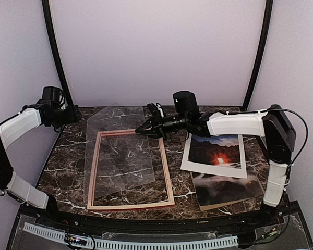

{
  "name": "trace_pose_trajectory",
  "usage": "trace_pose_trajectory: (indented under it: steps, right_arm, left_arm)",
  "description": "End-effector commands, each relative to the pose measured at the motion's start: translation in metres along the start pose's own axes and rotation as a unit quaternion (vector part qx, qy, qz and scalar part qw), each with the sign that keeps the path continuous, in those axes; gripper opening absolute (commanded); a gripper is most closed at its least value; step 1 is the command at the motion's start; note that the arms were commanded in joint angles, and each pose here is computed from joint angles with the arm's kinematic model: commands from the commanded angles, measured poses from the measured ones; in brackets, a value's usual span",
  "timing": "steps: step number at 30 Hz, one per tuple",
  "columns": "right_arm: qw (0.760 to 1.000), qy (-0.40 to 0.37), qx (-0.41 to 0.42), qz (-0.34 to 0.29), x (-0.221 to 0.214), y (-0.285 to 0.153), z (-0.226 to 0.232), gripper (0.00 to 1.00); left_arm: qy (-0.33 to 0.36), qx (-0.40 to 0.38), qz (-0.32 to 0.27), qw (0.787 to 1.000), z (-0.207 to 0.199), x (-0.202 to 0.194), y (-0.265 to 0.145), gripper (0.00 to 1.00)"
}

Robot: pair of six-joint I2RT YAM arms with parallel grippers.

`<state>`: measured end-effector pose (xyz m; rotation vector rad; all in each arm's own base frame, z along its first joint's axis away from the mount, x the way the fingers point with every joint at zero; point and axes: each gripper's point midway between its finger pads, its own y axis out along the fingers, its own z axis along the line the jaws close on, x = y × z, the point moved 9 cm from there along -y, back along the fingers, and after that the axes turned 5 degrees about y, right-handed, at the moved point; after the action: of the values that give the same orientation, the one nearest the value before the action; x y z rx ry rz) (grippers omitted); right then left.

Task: Put the photo into the frame
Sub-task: Place the glass panel at the frame body.

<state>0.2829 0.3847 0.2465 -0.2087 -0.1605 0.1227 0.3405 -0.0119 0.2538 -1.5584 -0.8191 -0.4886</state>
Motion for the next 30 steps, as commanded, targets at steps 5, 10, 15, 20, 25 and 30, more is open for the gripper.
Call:
trace_pose_trajectory:
  steps: [5,10,15,20,25,30]
  right_arm:
    - [1.0,-0.001,0.024,0.005,0.003,0.016,-0.002,0.0]
    - [0.999,0.039,-0.01,0.013,-0.005,0.024,-0.058,0.0]
    - [0.997,0.065,-0.035,0.007,-0.009,0.015,-0.1,0.0]
    - [0.995,0.076,-0.063,0.0,-0.013,0.003,-0.124,0.0]
    - [0.994,0.075,-0.079,-0.005,-0.013,-0.001,-0.132,0.0]
    - [0.993,0.072,-0.09,-0.013,-0.009,-0.002,-0.134,0.0]
  left_arm:
    - [-0.003,0.046,-0.038,0.998,0.027,0.02,-0.034,0.99]
    - [-0.007,0.036,-0.043,0.998,0.027,0.016,-0.036,0.99]
    - [-0.006,-0.016,-0.051,0.999,0.019,0.013,-0.035,0.99]
    - [-0.009,-0.043,-0.045,0.998,0.016,0.006,-0.031,0.99]
    - [-0.014,-0.055,-0.035,0.998,0.015,0.001,-0.026,0.99]
    - [-0.015,-0.059,-0.03,0.998,0.014,-0.001,-0.024,0.99]
